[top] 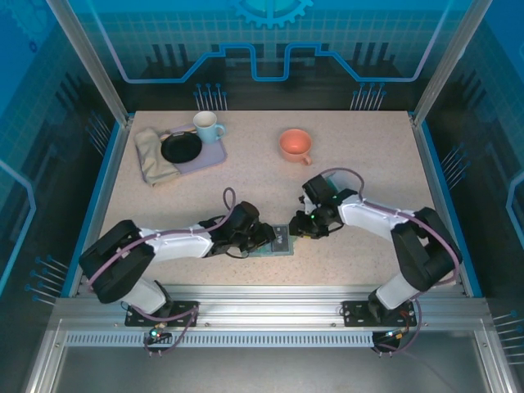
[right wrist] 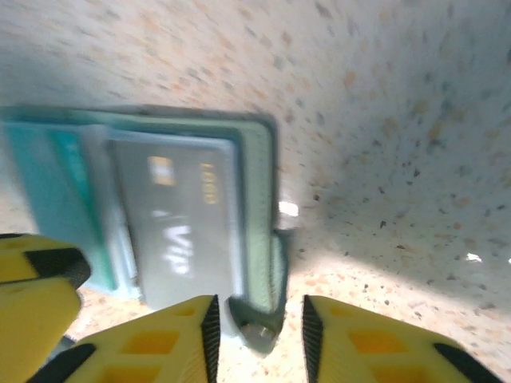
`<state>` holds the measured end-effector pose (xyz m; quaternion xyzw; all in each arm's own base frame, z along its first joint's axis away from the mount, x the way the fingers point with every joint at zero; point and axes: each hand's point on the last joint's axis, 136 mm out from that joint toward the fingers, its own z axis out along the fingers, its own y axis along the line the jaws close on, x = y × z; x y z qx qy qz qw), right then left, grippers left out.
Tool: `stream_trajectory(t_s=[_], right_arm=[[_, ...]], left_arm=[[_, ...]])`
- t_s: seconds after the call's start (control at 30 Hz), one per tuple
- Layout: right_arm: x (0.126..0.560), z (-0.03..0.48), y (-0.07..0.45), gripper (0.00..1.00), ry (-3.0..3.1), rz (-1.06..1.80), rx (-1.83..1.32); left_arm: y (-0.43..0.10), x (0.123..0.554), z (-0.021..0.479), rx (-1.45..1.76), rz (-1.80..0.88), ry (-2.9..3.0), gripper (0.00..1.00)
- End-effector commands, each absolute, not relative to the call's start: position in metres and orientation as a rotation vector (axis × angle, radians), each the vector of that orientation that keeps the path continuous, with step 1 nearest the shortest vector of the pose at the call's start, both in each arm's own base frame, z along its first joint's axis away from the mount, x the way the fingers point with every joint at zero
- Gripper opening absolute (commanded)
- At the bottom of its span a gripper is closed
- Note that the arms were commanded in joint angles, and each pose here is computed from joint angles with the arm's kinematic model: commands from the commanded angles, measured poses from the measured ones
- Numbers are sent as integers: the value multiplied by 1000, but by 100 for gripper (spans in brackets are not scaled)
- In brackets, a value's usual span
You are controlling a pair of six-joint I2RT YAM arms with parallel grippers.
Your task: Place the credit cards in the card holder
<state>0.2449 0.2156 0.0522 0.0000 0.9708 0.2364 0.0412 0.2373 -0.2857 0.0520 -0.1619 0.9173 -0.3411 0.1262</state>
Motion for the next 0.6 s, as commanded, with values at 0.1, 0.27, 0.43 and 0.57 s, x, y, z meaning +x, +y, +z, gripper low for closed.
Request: stream_trajectory(t_s=[0.1,0.27,0.43,0.57], right_arm=[[277,117,175,44,2821,466,-149],[310,132,131,44,2789,62,-236],[333,120,111,40,2826,-171,-276],[350,121,98,53,2809,-104,-173]], left_arm=[[-266,235,72,-386,-855,2651,43],[-263,246,97,-314,-792,2616,48],[-264,257,112,-280,-779,2598,52],[-262,260,114,-285,-784,2593,52]])
